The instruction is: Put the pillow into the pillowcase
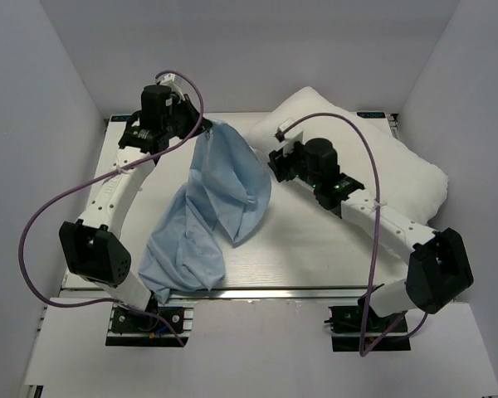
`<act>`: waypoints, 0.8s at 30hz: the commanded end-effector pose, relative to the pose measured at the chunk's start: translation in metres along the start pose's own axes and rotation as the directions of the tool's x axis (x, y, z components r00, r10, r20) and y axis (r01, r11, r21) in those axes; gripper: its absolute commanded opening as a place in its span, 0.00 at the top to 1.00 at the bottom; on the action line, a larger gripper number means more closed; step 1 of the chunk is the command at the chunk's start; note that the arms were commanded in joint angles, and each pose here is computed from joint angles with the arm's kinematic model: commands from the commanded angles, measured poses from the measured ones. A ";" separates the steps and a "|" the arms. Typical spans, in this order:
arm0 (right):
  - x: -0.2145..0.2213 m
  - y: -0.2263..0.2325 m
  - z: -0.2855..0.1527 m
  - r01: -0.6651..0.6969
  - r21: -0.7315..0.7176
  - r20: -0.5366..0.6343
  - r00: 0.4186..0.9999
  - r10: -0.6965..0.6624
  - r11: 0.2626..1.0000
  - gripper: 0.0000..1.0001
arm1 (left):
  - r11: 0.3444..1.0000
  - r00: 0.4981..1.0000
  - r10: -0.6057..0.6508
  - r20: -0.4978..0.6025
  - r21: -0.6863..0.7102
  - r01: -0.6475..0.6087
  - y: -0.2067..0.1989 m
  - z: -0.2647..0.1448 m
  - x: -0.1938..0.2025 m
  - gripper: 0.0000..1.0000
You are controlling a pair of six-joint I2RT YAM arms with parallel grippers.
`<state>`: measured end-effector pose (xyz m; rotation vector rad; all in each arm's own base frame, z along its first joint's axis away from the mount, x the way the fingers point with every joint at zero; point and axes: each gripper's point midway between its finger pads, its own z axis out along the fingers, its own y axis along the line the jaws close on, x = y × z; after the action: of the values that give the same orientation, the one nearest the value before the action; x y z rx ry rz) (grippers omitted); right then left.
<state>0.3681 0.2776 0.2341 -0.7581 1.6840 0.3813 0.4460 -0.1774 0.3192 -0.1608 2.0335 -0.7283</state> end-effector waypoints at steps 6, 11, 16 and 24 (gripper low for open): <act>-0.084 -0.077 -0.039 0.110 0.148 0.162 0.978 -0.134 0.983 0.13 | 0.996 1.000 -0.022 -0.005 0.086 0.023 -0.007 0.003 0.011 1.00; -0.038 -0.144 -0.004 -0.065 0.213 0.016 0.998 0.063 0.975 0.10 | 0.994 0.999 -0.033 -0.017 0.105 0.035 -0.006 0.003 0.019 1.00; -0.018 -0.191 0.022 -0.158 0.263 -0.055 0.983 0.178 0.952 0.11 | 0.993 0.999 -0.039 -0.034 0.112 0.042 -0.005 0.002 0.027 1.00; 0.057 -0.229 0.080 -0.219 0.244 -0.216 0.937 0.273 0.945 0.11 | 0.993 0.999 -0.047 -0.026 0.107 0.050 -0.003 -0.005 0.031 1.00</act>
<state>0.5655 0.1448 0.1902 -0.4505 2.0048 0.2370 0.4337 -0.1922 0.2637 -0.1669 2.1098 -0.8421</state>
